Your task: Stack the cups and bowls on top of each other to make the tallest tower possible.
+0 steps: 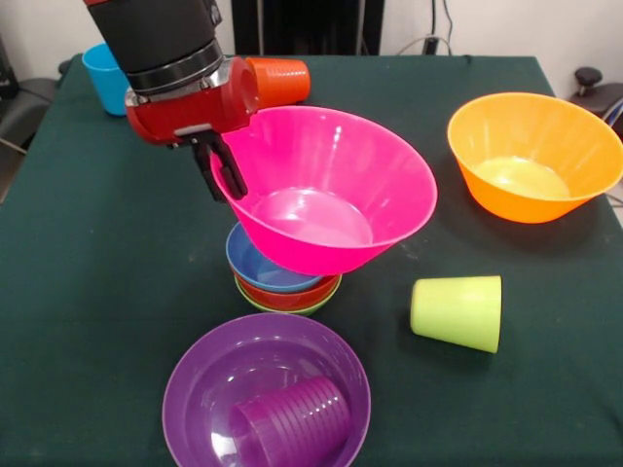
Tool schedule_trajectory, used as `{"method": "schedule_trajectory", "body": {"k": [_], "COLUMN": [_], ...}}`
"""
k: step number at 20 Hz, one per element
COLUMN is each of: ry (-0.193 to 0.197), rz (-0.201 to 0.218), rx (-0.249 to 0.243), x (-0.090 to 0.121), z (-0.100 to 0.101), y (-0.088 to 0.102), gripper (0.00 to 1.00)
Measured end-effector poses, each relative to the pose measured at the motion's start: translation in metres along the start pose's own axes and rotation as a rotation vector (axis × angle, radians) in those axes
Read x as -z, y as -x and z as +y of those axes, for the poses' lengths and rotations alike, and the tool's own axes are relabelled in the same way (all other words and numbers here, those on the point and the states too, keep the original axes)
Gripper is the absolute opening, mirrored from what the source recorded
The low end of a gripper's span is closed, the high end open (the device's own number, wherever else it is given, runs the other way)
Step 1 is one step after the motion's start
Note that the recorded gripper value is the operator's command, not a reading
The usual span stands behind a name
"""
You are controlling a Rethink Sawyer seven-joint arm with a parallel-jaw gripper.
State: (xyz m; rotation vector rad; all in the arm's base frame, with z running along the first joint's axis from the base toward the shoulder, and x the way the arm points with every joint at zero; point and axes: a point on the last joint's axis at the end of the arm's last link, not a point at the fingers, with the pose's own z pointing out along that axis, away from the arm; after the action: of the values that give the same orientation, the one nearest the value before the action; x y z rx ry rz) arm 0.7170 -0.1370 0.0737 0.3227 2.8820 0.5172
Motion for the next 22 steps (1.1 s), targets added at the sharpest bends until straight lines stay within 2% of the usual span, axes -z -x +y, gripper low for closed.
{"method": "schedule_trajectory", "body": {"k": [10, 22], "ry": [-0.045, -0.042], "rz": [-0.027, -0.024], "rx": [-0.001, -0.017], "x": [0.024, 0.022], "z": [-0.014, -0.024], "y": [0.007, 0.005], "gripper": [0.0, 0.0]}}
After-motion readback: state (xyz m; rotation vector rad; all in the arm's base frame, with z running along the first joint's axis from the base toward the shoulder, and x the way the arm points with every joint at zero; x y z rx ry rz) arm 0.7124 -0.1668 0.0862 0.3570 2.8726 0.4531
